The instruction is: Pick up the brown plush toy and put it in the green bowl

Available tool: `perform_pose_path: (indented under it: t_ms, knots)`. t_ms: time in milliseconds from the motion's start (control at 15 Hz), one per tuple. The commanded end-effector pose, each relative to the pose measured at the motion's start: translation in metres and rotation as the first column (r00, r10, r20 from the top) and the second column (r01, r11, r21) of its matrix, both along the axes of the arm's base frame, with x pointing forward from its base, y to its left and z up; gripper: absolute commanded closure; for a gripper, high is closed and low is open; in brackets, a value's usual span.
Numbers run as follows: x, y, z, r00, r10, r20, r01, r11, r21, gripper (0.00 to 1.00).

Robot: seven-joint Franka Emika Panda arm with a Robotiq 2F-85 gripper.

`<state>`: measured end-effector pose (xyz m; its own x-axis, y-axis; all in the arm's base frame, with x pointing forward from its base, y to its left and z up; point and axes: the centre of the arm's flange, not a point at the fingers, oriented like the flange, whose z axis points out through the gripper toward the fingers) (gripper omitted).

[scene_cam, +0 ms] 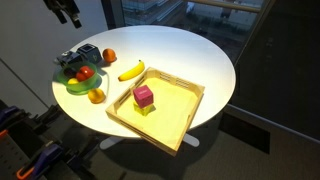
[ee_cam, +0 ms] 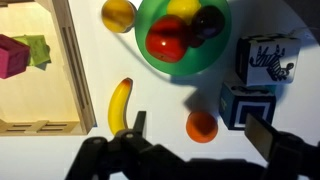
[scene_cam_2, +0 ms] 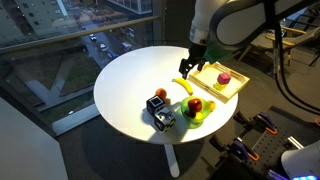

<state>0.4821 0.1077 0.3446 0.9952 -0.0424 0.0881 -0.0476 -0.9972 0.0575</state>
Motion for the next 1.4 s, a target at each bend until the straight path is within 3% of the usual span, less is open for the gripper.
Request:
perform_pose_path:
  t_ms: [0,667,1333]
  knots:
    - [-0.011,-0.004,0.027,0.998,-0.052,0.043,0.052,0.999,0.011,0.0]
    - [-0.023,-0.023,0.069,0.992,-0.107,0.068,0.101,0.991,0.082,0.0]
    - [-0.034,-0.036,0.096,0.998,-0.056,-0.017,0.058,0.992,0.111,0.0]
